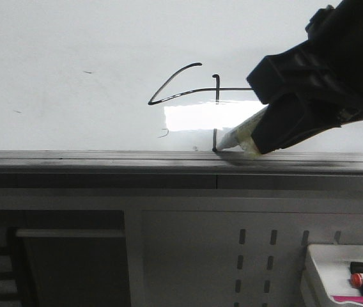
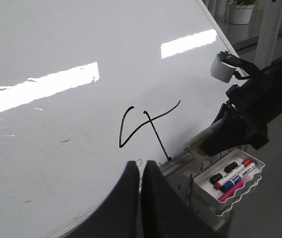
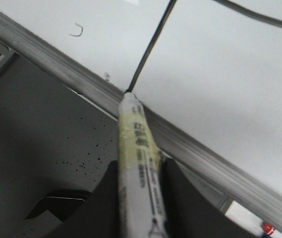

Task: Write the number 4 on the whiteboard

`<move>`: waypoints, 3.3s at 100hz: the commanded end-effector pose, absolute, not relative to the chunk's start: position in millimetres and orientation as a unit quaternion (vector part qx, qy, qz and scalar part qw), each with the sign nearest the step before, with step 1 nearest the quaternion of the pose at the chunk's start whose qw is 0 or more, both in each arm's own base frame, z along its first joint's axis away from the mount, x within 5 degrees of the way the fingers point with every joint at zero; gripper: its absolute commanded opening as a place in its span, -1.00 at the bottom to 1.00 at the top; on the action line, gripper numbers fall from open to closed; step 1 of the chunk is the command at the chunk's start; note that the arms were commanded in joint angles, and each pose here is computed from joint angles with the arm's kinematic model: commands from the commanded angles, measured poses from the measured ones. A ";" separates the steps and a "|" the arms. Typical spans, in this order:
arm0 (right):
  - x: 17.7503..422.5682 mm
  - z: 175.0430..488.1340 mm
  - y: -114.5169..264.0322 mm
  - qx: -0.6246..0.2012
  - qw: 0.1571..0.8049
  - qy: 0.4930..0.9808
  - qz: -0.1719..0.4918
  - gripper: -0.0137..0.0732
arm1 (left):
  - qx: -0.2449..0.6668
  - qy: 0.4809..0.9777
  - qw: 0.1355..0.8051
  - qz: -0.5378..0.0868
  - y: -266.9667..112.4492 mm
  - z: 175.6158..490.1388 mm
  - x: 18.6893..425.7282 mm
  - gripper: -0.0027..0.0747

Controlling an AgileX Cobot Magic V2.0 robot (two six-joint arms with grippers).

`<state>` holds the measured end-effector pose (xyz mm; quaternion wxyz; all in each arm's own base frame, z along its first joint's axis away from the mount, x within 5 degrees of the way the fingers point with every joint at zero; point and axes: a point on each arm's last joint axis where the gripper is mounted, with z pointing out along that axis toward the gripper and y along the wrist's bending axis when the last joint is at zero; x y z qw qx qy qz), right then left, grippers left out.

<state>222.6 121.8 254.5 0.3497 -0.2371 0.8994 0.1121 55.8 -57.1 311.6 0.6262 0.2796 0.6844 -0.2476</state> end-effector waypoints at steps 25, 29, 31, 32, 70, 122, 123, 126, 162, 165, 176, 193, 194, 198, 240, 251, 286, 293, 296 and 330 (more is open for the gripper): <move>181.0 323.2 127.6 -0.338 0.489 0.795 0.124 -0.79 | 0.298 0.728 0.567 -0.247 -72.5 308.3 76.8 0.00; 174.0 326.1 129.7 -0.361 0.493 0.782 0.123 -0.79 | 0.317 0.736 0.548 -0.241 -77.4 306.9 82.2 0.08; 170.4 327.5 130.3 -0.371 0.495 0.776 0.123 -0.79 | 0.331 0.737 0.541 -0.235 -79.9 306.6 84.7 0.09; 168.6 328.1 130.0 -0.374 0.497 0.773 0.123 -0.79 | 0.337 0.737 0.538 -0.232 -80.8 306.5 85.6 0.08; 134.0 305.5 142.8 -0.482 0.514 0.700 0.115 -0.79 | 0.550 0.669 0.443 -0.231 -129.7 314.9 122.2 0.02; 123.3 308.5 154.2 -0.518 0.531 0.659 0.123 -0.79 | 0.619 0.623 0.384 -0.284 -198.3 318.2 136.8 0.02; 123.0 308.4 154.4 -0.519 0.530 0.659 0.124 -0.79 | 0.619 0.624 0.383 -0.286 -198.8 317.9 137.2 0.02; 123.1 308.4 154.3 -0.519 0.530 0.659 0.124 -0.79 | 0.616 0.626 0.380 -0.291 -200.9 317.3 138.5 0.02; 122.1 304.9 153.0 -0.525 0.513 0.669 0.120 -0.79 | 0.610 0.636 0.366 -0.299 -210.9 311.0 146.6 0.01; 122.3 304.6 153.3 -0.525 0.512 0.669 0.120 -0.79 | 0.610 0.637 0.364 -0.299 -211.6 309.8 147.2 0.00; 122.2 304.6 153.3 -0.524 0.511 0.670 0.121 -0.79 | 0.608 0.643 0.355 -0.302 -214.5 304.7 149.9 -0.16; 121.8 303.9 153.2 -0.524 0.507 0.673 0.123 -0.79 | 0.606 0.647 0.349 -0.305 -216.7 301.5 151.6 -0.57; 121.8 303.9 153.2 -0.524 0.508 0.673 0.123 -0.79 | 0.606 0.647 0.349 -0.305 -216.7 301.5 151.6 -0.62; 121.8 303.9 153.2 -0.524 0.507 0.673 0.123 -0.79 | 0.605 0.647 0.349 -0.305 -216.7 301.5 151.7 -0.73; 121.8 303.7 153.1 -0.524 0.507 0.674 0.123 -0.79 | 0.607 0.645 0.354 -0.300 -216.7 301.6 152.5 -0.98; 121.8 303.7 153.1 -0.524 0.507 0.674 0.123 -0.79 | 0.604 0.646 0.360 -0.297 -216.8 302.0 153.9 -0.98; 121.8 303.7 153.1 -0.524 0.507 0.674 0.123 -0.79 | 0.601 0.647 0.361 -0.299 -217.0 302.4 153.9 -0.98; 121.8 303.9 153.2 -0.524 0.507 0.673 0.123 -0.79 | 0.597 0.649 0.361 -0.304 -217.4 302.9 153.8 -0.96; 121.8 303.9 153.2 -0.524 0.507 0.673 0.123 -0.79 | 0.597 0.649 0.361 -0.304 -217.5 303.0 153.8 -0.92; 121.9 304.0 153.2 -0.523 0.508 0.673 0.123 -0.79 | 0.588 0.652 0.365 -0.311 -218.2 304.2 154.2 0.03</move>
